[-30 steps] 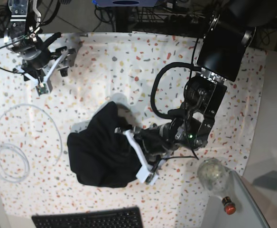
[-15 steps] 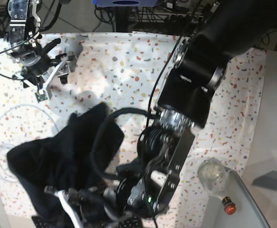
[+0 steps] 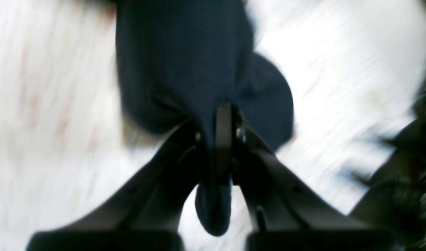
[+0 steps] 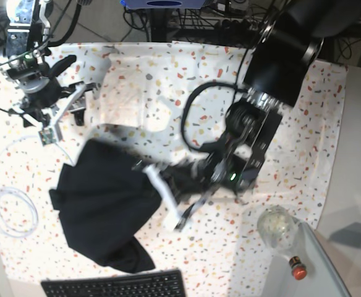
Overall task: Layout the t-shirt on the table in an organized manner, then fold the t-shirt properly
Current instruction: 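Release the t-shirt and grasp its edge with the right gripper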
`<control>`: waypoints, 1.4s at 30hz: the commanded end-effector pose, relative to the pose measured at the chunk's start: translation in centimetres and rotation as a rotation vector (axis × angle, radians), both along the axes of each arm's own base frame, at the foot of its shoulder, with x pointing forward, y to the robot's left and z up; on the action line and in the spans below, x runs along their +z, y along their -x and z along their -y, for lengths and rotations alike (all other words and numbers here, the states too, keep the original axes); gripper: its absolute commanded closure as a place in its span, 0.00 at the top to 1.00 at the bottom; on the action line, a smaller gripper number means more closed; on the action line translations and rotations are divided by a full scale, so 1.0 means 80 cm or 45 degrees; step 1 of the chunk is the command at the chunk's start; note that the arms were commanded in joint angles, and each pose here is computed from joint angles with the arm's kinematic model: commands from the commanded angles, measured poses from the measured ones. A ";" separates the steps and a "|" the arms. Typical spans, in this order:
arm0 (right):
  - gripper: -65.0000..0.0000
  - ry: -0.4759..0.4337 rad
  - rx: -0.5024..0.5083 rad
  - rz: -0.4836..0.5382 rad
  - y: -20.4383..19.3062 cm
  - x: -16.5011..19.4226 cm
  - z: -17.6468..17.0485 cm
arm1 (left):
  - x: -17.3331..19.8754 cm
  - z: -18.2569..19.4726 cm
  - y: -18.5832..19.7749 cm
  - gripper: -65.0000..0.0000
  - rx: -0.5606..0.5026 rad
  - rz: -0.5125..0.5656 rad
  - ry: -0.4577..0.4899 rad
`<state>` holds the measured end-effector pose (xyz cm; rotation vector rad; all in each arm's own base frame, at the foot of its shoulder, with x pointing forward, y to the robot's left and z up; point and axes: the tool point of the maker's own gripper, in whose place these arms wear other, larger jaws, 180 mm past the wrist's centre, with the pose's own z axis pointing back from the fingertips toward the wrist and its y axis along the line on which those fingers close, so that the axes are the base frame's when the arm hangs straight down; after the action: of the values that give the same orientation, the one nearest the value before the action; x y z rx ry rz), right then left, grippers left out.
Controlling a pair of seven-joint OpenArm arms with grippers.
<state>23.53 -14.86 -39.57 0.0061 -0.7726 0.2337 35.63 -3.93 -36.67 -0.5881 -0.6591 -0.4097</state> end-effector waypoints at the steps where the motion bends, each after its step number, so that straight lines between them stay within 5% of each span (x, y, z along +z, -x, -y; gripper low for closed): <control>1: 0.56 0.002 -0.002 0.056 -0.009 0.013 0.003 | 0.022 0.007 -0.007 0.00 -0.004 0.062 0.075; 6: 0.56 -0.020 0.001 0.035 -0.007 0.005 -0.005 | -0.052 -0.062 0.048 0.00 0.095 -0.119 -0.023; 7: 0.56 -0.036 -0.011 0.041 -0.011 0.005 -0.008 | -0.062 -0.073 0.057 0.08 0.119 -0.146 -0.032; 11: 0.56 -0.070 -0.090 0.058 -0.020 0.007 -0.001 | -0.094 -0.119 0.088 0.92 0.213 -0.241 -0.080; 12: 0.56 -0.086 -0.118 0.067 -0.024 0.008 0.000 | -0.102 -0.134 0.096 1.00 0.248 -0.265 -0.090; 16: 0.56 -0.172 -0.146 0.030 -0.036 -0.012 -0.011 | -0.114 -0.190 0.113 1.00 0.398 -0.308 -0.109; 25: 0.56 -0.585 -0.171 -0.176 -0.058 -0.054 -0.053 | -0.085 -0.312 0.130 1.00 0.644 -0.210 -0.163; 34: 0.56 -0.678 -0.199 -0.364 -0.042 -0.110 -0.069 | -0.060 -0.328 0.144 1.00 0.440 -0.056 -0.141; 37: 0.54 -0.699 -0.103 -0.365 -0.044 -0.110 -0.080 | -0.061 -0.319 0.142 1.00 0.415 -0.056 -0.133; 40: 0.22 -0.695 -0.030 -0.350 -0.040 -0.107 -0.079 | -0.060 -0.298 0.130 1.00 0.357 -0.043 -0.117; 41: 0.03 -0.683 -0.059 -0.334 -0.042 -0.104 -0.064 | -0.062 -0.292 0.129 0.94 0.338 -0.047 -0.120; 42: 0.00 -0.673 -0.100 -0.328 -0.037 -0.104 -0.048 | -0.067 -0.285 0.130 0.79 0.308 -0.060 -0.134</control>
<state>25.20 -9.55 -48.84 0.5214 -0.5055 -0.0558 24.88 18.35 -42.60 -0.4190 -0.6345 -0.1963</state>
